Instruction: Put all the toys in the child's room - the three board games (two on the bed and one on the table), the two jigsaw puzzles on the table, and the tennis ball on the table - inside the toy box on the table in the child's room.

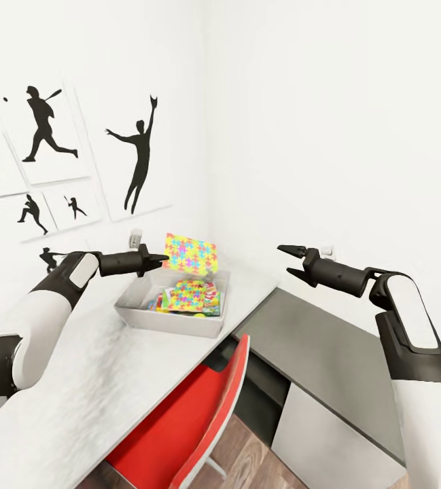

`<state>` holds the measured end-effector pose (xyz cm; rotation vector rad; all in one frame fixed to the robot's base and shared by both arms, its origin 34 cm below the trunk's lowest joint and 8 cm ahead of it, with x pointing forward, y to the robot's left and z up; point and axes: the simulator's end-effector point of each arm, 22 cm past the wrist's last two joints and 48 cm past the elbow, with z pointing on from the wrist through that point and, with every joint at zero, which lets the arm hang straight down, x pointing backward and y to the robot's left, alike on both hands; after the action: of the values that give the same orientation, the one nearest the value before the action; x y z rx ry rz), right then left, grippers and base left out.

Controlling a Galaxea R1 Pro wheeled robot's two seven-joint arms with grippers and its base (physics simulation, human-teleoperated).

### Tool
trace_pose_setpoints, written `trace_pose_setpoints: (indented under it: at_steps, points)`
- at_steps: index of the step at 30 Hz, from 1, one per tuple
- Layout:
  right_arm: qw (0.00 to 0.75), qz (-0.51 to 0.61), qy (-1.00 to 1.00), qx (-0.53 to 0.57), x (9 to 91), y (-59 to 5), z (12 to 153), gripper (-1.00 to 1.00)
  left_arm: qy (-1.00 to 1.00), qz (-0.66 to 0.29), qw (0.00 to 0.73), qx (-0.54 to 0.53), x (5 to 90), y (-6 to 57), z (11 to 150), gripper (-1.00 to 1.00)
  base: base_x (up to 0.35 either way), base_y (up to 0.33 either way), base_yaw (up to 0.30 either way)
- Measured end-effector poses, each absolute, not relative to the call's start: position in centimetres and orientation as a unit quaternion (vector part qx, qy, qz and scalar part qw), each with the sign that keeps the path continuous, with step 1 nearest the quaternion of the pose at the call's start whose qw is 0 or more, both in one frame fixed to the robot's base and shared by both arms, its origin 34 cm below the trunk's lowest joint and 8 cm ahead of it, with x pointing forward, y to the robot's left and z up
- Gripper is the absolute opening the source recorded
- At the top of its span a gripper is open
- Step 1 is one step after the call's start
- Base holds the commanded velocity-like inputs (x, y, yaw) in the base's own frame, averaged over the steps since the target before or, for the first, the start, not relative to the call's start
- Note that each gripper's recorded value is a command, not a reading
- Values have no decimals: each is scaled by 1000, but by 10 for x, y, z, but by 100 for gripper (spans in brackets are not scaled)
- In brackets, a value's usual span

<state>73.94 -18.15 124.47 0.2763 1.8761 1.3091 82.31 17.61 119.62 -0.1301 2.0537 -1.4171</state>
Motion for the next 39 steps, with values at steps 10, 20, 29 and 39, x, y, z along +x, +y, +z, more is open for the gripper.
trace_pose_setpoints:
  at_steps: [10,20,29,39]
  points:
    - [404,519,746,108,739,-180,1243,100,781,-538,311,-53,820,176,1187,-100,64,-5,0]
    - [404,519,746,108,739,-180,1243,100,781,-540,310,-54,820,176,1187,-100,64,0,0]
    - [404,517,747,108,739,-181,1242,100,784,-539,304,-58,817,176,1177,-100,89,0,0]
    - [403,514,749,109,740,-182,1240,100,800,-524,278,-92,809,182,1125,-100,4,0,0]
